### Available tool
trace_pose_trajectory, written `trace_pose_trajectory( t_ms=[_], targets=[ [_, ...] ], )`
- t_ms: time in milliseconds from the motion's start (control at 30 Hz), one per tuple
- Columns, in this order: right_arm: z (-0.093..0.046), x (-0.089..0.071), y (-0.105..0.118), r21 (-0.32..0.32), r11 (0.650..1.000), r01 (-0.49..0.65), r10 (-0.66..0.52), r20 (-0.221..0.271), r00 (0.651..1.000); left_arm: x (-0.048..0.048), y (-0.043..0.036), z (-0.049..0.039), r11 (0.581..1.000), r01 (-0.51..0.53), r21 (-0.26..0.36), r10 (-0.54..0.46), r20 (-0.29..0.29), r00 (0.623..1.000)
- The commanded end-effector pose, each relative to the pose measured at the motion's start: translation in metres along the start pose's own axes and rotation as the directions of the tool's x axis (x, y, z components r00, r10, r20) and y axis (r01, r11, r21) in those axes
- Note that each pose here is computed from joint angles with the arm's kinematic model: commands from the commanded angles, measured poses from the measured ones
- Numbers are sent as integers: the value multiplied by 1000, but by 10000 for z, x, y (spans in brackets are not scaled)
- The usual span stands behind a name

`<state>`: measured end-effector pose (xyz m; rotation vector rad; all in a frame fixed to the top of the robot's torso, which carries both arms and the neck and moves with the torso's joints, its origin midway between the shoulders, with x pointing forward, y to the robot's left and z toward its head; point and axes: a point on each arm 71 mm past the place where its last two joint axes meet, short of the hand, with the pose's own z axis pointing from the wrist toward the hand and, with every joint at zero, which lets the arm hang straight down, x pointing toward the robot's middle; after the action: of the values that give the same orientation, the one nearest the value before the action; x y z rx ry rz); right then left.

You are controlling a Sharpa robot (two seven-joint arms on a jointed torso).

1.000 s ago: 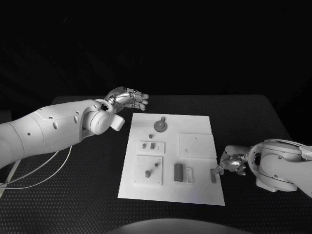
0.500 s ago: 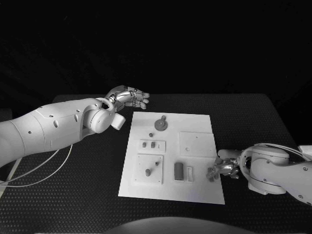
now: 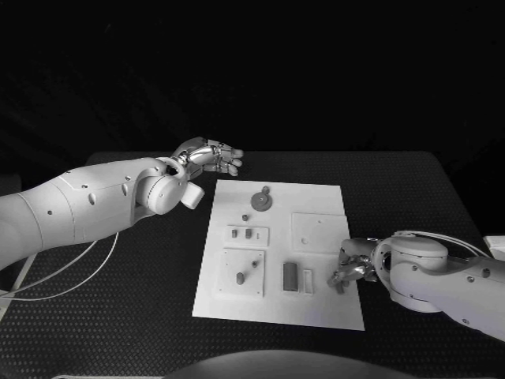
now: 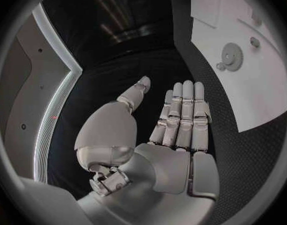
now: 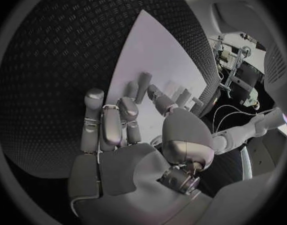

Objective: Assemble the parts on the task board

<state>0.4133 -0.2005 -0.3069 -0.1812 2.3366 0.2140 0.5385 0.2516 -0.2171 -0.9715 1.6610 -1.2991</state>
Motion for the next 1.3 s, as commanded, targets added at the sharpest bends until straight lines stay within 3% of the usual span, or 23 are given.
trace_pose_trajectory(
  t_ms=[33,333,700,1033,1300],
  targets=[
    [53,110,27,9,994,111,-111,18,994,23,-14,7,1000,9,7,-9,-16,1000],
    [43,164,46,5,990,140,-140,-48,989,26,-13,6,1000,9,5,-9,-16,1000],
    [-19,265,54,-16,1000,-22,19,-165,986,19,-11,2,1000,9,4,-8,-13,1000],
    [-37,233,-37,6,986,-165,165,-119,979,27,-12,6,1000,9,5,-9,-15,1000],
    [-62,86,-23,-9,919,-393,392,-43,919,23,-12,6,1000,9,5,-9,-14,1000]
  ],
)
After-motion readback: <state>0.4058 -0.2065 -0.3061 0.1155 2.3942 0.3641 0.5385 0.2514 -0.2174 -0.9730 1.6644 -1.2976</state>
